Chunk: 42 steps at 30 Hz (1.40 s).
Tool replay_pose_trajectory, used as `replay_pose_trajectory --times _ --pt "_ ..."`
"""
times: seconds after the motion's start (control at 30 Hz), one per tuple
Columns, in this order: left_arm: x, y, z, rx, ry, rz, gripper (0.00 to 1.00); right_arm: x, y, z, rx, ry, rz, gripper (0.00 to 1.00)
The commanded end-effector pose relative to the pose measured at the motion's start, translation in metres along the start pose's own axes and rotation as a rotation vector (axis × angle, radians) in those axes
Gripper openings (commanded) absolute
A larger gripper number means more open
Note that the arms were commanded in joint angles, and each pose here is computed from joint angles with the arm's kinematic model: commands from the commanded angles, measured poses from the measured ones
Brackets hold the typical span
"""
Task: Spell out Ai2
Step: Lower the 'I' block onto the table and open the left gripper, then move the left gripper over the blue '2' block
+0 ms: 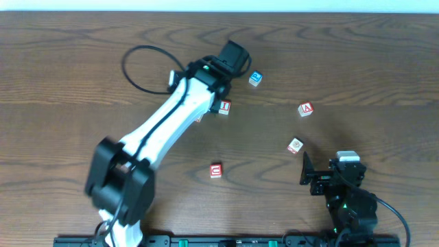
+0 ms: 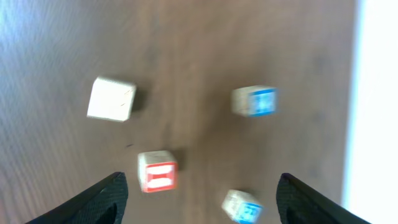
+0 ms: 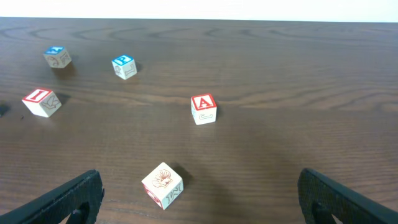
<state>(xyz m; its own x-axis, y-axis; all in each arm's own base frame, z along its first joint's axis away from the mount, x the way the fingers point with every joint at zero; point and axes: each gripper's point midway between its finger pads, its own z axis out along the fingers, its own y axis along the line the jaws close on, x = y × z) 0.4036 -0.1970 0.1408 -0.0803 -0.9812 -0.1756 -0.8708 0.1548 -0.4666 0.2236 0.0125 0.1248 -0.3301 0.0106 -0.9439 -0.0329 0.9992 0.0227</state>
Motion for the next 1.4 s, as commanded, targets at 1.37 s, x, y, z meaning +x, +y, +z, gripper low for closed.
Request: replay_pose_trajectory --times 1.37 --pt "0.018 -0.063 0.117 0.200 -0.105 1.700 0.95 0.000 -0.003 0.000 0.013 -0.003 0.019 0.99"
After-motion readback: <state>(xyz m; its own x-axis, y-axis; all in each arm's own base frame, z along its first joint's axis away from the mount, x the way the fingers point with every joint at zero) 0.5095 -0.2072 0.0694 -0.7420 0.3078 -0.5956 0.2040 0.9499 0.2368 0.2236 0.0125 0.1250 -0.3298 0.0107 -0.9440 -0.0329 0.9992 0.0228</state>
